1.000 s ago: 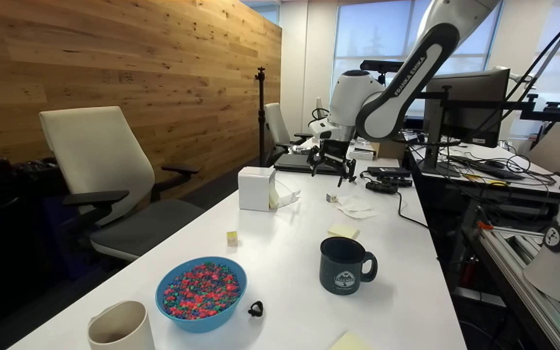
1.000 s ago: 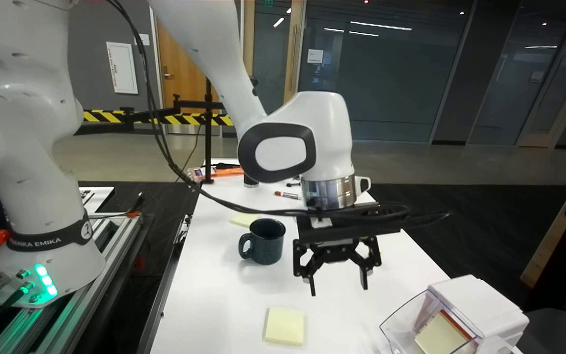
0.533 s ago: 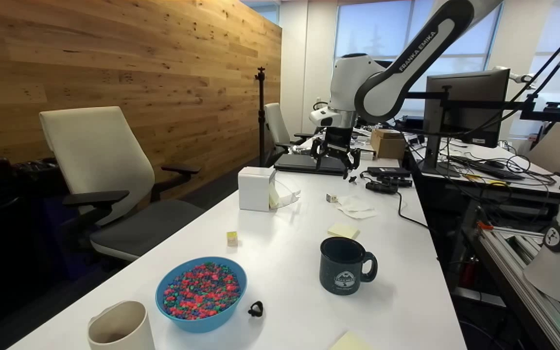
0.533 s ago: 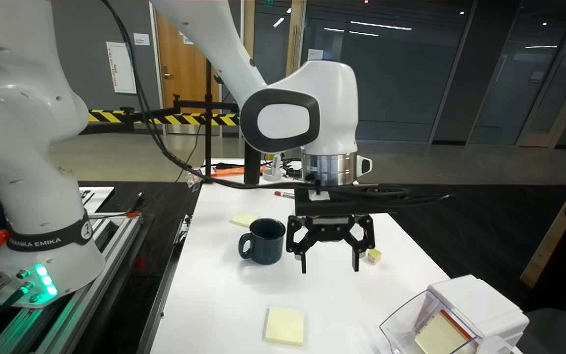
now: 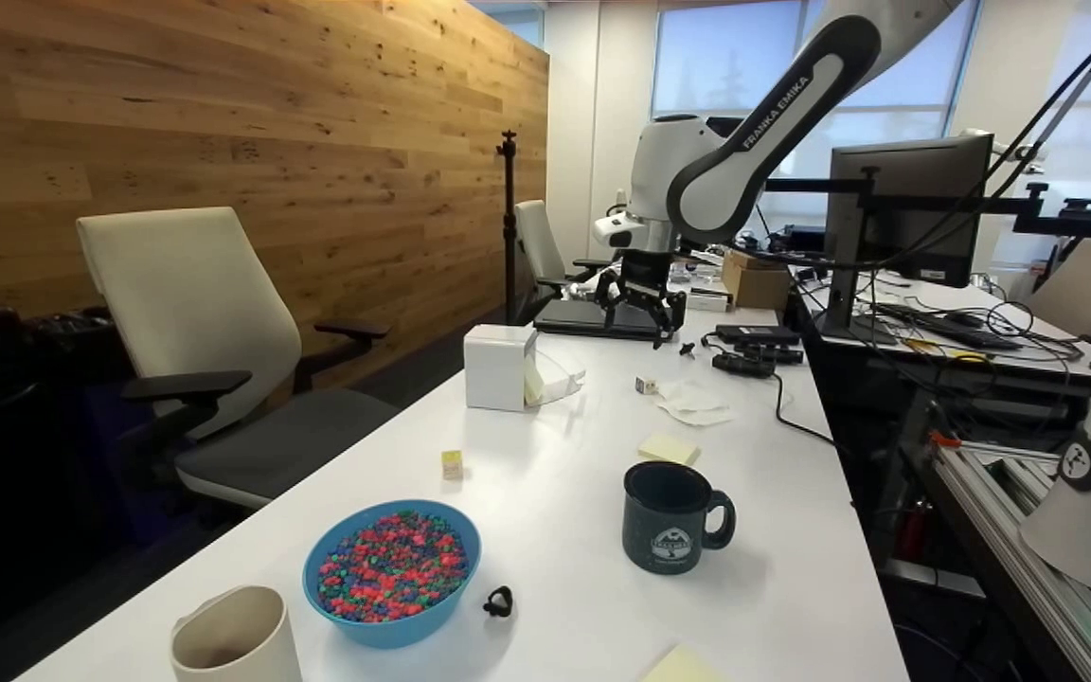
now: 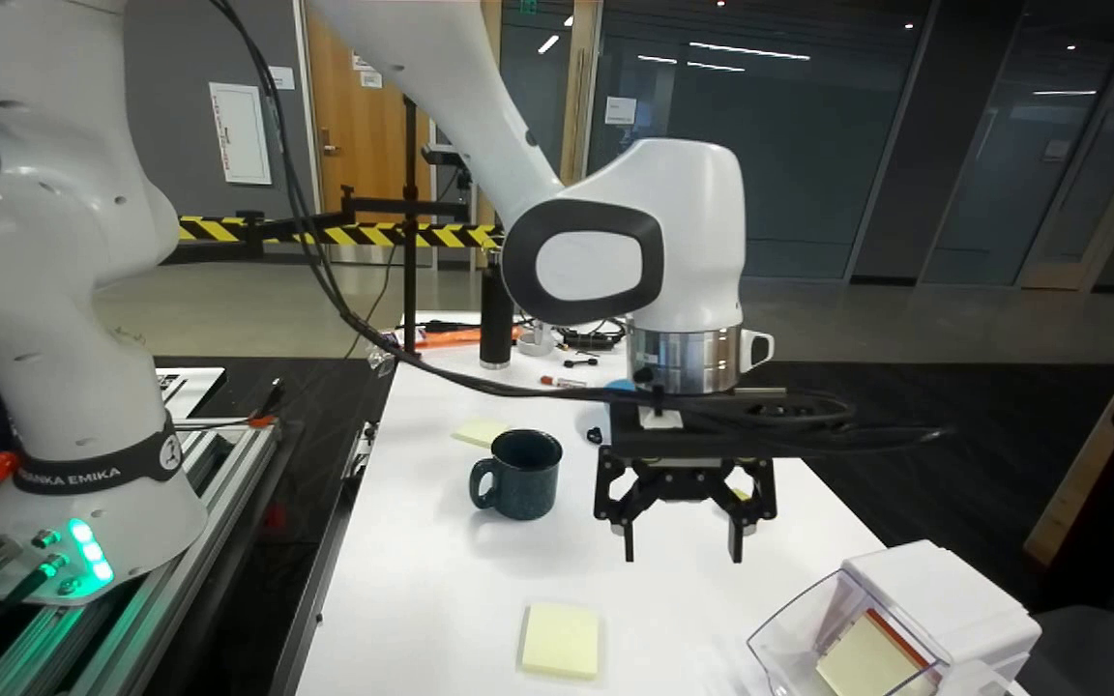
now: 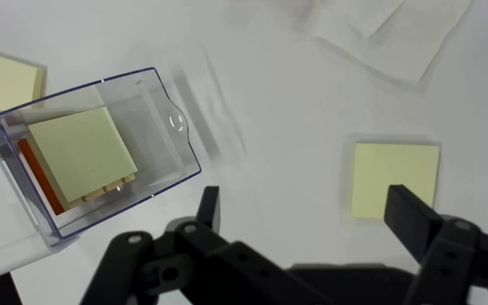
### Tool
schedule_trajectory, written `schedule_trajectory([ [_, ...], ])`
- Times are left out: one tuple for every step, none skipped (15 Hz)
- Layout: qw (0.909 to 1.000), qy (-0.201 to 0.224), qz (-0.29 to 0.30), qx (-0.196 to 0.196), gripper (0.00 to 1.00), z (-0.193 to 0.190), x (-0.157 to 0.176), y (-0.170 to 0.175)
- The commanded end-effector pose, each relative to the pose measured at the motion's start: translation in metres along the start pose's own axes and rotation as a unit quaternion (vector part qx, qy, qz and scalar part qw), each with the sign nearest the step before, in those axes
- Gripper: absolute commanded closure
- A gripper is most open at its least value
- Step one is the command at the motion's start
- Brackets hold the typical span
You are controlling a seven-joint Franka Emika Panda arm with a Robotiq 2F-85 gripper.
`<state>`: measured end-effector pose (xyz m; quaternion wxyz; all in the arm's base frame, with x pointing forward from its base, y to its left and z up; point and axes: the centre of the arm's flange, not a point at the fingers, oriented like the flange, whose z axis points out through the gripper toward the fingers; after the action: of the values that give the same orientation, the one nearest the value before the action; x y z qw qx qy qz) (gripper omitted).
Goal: Open the white box then close it.
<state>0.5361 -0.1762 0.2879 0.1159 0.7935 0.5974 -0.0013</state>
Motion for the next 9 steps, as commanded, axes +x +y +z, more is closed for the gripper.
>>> schedule_trajectory([
  [0.9996,0.025,0.016,-0.003,0.0,0.022,-0.003,0.031],
  [0.9995,0.026,0.018,-0.001,0.0,0.026,-0.002,0.033],
  [0.9994,0.029,0.018,0.0,0.0,0.03,-0.001,0.036],
  [0.9994,0.03,0.018,-0.003,0.0,0.036,-0.001,0.037],
  [0.9995,0.028,0.017,0.0,0.0,0.04,-0.002,0.041],
  [0.9995,0.027,0.018,-0.001,0.0,0.045,-0.004,0.044],
  [0.9996,0.025,0.016,-0.004,0.0,0.05,-0.007,0.049],
  [0.9996,0.022,0.014,-0.008,0.0,0.055,-0.011,0.054],
  [0.9997,0.02,0.009,-0.013,0.0,0.06,-0.015,0.058],
])
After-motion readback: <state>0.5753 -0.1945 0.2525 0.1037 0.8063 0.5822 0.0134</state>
